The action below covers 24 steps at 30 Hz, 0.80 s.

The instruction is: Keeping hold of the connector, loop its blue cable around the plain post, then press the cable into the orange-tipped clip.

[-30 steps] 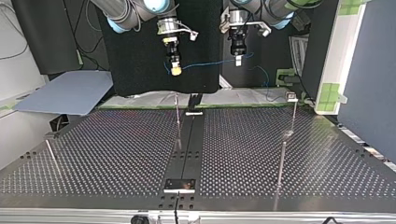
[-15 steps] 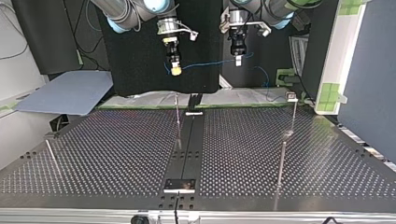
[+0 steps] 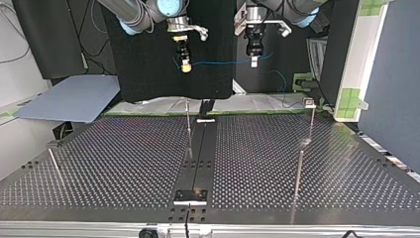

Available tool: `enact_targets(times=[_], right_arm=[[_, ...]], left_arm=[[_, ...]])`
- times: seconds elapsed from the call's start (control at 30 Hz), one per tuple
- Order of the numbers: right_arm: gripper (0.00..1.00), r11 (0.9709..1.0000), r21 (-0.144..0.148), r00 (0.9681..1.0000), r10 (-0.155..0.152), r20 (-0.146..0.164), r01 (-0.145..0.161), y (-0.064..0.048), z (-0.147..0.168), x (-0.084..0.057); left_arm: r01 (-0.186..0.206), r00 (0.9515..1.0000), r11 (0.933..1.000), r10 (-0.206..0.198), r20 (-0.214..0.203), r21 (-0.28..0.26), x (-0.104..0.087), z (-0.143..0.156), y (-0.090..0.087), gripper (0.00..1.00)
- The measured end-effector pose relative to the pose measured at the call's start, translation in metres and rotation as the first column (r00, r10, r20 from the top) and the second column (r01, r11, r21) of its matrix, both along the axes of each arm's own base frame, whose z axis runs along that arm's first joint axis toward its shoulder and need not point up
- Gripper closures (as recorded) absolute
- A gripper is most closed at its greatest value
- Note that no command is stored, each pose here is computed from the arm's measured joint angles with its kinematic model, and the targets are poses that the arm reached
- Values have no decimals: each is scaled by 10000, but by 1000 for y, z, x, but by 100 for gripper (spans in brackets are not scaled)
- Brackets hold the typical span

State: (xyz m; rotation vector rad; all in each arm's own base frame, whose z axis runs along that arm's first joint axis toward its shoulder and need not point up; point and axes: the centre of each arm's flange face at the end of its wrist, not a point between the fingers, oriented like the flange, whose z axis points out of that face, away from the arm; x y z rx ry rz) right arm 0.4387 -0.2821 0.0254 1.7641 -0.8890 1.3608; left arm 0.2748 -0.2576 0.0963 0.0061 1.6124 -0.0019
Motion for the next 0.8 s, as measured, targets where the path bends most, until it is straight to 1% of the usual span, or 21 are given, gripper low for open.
enact_targets(times=[0.13, 0.17, 0.27, 0.4, 0.47, 0.57, 0.63, 0.73, 0.8], right_arm=[[100, 9988, 491, 9987, 11, -503, 14, 7, -20, -7], [100, 9980, 634, 9979, 19, -649, 22, 9, -27, -9], [100, 9958, 914, 9956, 41, -937, 45, 13, -42, -13], [100, 9940, 1088, 9937, 44, -1118, 79, 16, -52, -17], [100, 9941, 1073, 9938, -60, -1109, 179, 13, -50, -17], [100, 9945, 982, 9954, -283, -912, 372, 8, -40, -14], [100, 9942, 961, 9962, -404, -777, 478, 6, -33, -12], [100, 9935, 1017, 9975, -452, -543, 505, 4, -23, -10], [100, 9932, 1065, 9985, -431, -338, 465, 0, -14, -8]], left_arm=[[4, 9998, 9999, -2, -197, 116, -2, -1, 1, 100], [4, 9998, 9999, -2, -219, 129, -2, -1, 1, 100], [5, 9997, 9999, -1, -254, 150, -3, -2, 2, 100], [-9, 9996, 9998, 14, -267, 179, -2, -2, 2, 100], [-41, 9997, 9999, 45, -225, 167, 0, 0, 1, 100], [-165, 9998, 9999, 164, -83, -50, 5, 8, 0, 100], [-257, 9997, 9994, 257, -12, -215, 8, 15, 0, 100], [-394, 9992, 9983, 397, 66, -435, 10, 25, 2, 100], [-540, 9984, 9970, 550, 150, -561, 14, 33, 3, 100]])
